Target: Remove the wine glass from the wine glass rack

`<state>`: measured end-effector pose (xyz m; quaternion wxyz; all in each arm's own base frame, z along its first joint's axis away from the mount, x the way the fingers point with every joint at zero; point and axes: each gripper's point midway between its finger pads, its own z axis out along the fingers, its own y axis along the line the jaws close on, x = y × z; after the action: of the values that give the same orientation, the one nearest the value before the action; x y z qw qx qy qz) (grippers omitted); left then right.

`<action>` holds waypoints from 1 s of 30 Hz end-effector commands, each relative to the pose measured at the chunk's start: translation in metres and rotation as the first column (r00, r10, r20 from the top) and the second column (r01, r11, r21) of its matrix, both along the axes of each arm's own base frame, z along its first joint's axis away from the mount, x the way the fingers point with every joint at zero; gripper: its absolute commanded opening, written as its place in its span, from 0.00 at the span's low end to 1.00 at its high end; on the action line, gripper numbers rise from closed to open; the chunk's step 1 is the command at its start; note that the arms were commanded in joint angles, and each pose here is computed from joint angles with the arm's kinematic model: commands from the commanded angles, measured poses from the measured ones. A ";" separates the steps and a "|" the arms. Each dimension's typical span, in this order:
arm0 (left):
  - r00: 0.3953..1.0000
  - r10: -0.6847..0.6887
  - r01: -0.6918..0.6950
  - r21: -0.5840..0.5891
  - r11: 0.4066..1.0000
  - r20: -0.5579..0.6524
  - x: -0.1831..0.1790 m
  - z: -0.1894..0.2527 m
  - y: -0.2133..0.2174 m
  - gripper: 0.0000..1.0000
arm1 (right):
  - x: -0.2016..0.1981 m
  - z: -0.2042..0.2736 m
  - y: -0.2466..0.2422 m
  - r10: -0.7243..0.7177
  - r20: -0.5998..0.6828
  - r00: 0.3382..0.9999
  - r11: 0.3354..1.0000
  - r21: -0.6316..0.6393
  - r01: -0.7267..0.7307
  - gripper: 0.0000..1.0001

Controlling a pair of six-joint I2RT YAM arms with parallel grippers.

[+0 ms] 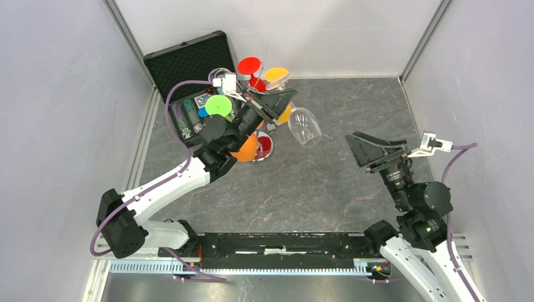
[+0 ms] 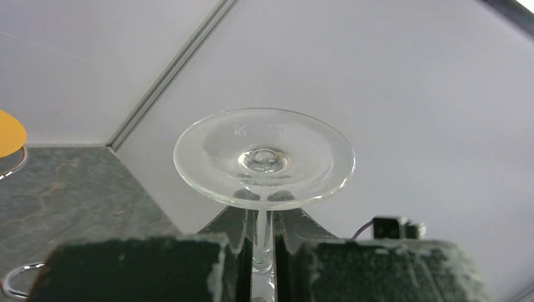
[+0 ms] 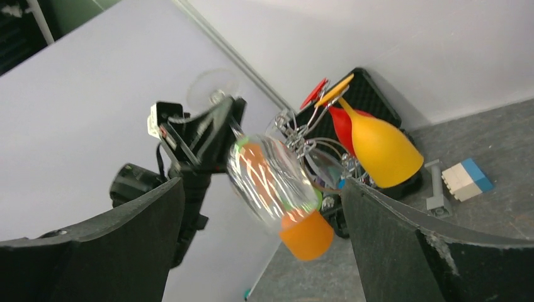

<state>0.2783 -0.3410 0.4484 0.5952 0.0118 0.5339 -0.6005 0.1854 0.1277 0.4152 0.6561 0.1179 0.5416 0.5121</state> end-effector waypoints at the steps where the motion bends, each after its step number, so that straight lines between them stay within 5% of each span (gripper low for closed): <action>1: 0.994 -0.005 -0.028 -0.313 0.949 -0.106 -0.007 0.053 0.038 0.02 | -0.015 -0.003 0.022 0.145 0.056 0.988 0.989 -0.013 -0.144 0.98; 11: 0.987 -0.105 0.034 -0.485 0.874 -0.119 -0.006 0.067 0.039 0.02 | -0.051 0.017 0.060 0.464 0.172 0.869 0.876 0.059 -0.479 0.83; 30: 0.994 -0.072 0.026 -0.444 0.896 -0.087 -0.011 0.069 0.038 0.02 | -0.023 0.033 0.075 0.466 0.179 0.867 0.872 0.076 -0.484 0.59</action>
<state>0.2842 -0.3197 0.4786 0.5140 -0.1527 0.4635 -0.7054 0.1803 0.2073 0.4105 0.5226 0.0080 0.5247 0.6719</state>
